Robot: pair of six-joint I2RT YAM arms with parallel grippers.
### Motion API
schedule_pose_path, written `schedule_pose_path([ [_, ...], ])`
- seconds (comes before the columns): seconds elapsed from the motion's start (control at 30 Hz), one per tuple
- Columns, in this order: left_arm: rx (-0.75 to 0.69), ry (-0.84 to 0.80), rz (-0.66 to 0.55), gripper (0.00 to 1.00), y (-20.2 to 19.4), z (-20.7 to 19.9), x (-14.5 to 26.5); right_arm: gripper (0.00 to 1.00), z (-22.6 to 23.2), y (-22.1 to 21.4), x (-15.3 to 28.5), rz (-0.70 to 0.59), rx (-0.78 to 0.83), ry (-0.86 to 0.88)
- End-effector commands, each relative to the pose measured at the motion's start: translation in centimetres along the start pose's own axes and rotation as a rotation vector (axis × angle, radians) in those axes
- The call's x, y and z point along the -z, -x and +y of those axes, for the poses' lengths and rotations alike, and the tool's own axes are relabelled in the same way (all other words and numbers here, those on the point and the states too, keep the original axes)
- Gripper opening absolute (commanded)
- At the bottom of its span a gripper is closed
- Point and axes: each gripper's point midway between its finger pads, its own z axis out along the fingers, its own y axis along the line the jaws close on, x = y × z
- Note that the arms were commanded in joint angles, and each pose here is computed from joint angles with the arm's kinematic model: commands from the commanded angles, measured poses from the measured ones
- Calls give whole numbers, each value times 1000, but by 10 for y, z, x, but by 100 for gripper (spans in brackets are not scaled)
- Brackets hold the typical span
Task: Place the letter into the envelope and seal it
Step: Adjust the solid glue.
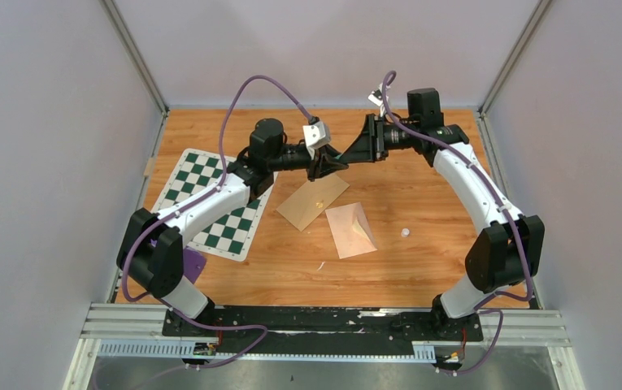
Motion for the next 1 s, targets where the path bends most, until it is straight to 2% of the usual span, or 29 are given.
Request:
schedule_pose_path([
  [0.0, -25, -10, -30, 0, 13, -2, -4, 42, 21, 24, 6, -58, 93, 12],
  [0.33, -12, 4, -26, 0, 10, 2, -7, 32, 21, 22, 4, -47, 92, 34],
  [0.47, -10, 11, -27, 0, 10, 4, -7, 40, 22, 19, 4, -38, 93, 47],
  [0.53, -8, 12, -26, 0, 10, 4, -8, 41, 22, 18, 3, -33, 94, 54],
  [0.63, -7, 13, -27, 0, 10, 5, -8, 29, 21, 17, 3, -30, 92, 58],
  [0.77, 0, 26, -24, 0, 9, 7, -8, 0, 21, 14, 2, -16, 100, 71],
  [0.83, 5, 46, -17, 13, 7, 10, -7, 0, 22, 13, 5, -16, 120, 57],
  [0.87, 20, 82, 5, 29, 2, 15, -6, 0, 20, 13, 8, -19, 137, 30],
  [0.93, 37, 133, 51, 44, -10, 20, 3, 0, 12, 14, 16, -4, 244, -72],
  [0.97, 34, 142, 56, 47, -11, 18, 9, 0, 7, 12, 20, 22, 324, -127],
])
